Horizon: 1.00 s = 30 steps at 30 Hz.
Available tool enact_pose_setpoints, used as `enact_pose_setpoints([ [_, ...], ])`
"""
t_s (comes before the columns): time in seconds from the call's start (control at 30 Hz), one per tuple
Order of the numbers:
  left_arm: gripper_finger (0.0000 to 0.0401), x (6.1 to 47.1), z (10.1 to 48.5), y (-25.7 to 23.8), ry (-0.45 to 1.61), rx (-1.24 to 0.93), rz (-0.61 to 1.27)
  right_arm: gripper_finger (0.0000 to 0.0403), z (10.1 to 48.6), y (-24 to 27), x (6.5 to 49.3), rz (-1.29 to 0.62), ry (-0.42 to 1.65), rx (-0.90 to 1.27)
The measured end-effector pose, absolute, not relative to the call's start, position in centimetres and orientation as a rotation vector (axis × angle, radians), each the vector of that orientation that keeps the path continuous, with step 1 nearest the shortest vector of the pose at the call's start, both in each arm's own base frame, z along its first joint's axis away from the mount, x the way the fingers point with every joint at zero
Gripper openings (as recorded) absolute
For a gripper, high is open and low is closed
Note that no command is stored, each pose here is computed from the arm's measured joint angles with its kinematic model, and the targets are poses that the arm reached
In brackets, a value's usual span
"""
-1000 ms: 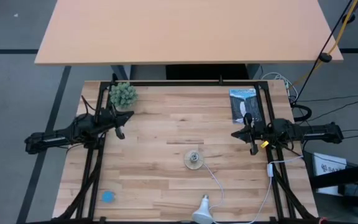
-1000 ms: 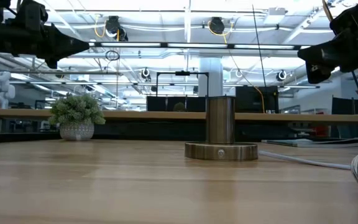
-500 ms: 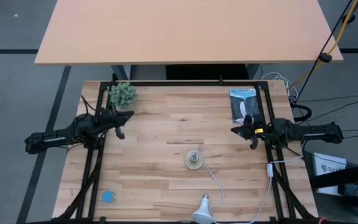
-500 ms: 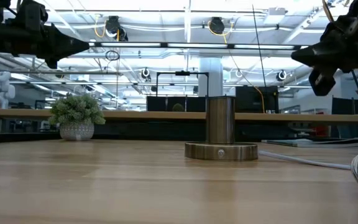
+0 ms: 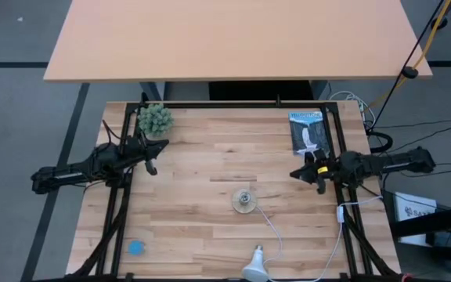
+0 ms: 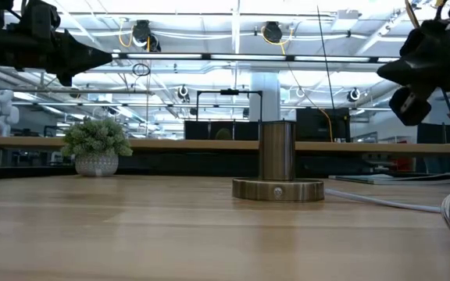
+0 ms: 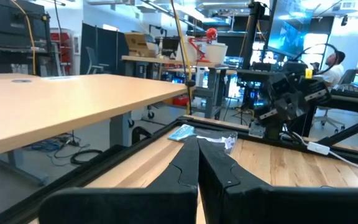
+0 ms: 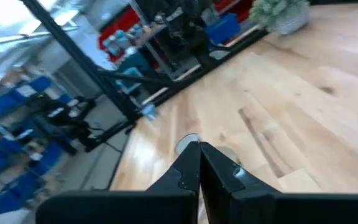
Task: Screw lightbulb
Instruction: Insert the lightbulb into the lamp
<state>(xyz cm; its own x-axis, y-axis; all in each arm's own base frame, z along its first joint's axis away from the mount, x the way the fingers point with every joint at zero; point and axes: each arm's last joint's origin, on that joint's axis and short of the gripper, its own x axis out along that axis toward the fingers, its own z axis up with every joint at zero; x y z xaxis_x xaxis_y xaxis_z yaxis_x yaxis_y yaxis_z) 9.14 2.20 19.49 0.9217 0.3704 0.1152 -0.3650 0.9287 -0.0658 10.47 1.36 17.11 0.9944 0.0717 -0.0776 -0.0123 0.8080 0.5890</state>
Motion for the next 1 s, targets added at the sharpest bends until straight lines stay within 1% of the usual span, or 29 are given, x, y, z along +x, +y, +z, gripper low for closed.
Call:
enact_pose_setpoints([
  [0.13,0.0,9.1,19.5,2.2,-0.126,-0.043,0.378,0.0,18.8,2.1,11.6,-0.028,0.165,0.57],
  [0.23,0.0,9.1,19.5,2.2,-0.127,-0.043,0.378,0.0,20.1,3.0,13.1,-0.098,0.291,0.521],
  [0.3,0.0,9.1,19.5,2.2,-0.127,-0.043,0.378,0.0,20.7,3.6,14.4,-0.151,0.438,0.497],
  [0.47,0.0,9.1,19.5,2.2,-0.127,-0.043,0.378,0.0,21.5,5.5,17.5,-0.283,0.9,0.445],
  [0.57,0.0,9.1,19.5,2.2,-0.127,-0.043,0.378,0.0,22.0,7.1,19.4,-0.271,1.141,0.432],
  [0.6,0.0,9.1,19.5,2.2,-0.126,-0.043,0.378,0.0,22.3,7.8,20.0,-0.253,1.193,0.435],
  [0.7,0.0,9.1,19.5,2.2,-0.126,-0.043,0.378,0.0,23.1,10.0,22.1,-0.201,1.25,0.445],
  [0.87,0.0,9.1,19.5,2.2,-0.126,-0.043,0.378,0.0,24.0,13.9,25.0,-0.202,1.253,0.507],
  [1.0,0.0,9.1,19.5,2.2,-0.127,-0.043,0.378,0.0,23.9,17.3,26.7,-0.203,1.287,0.562],
])
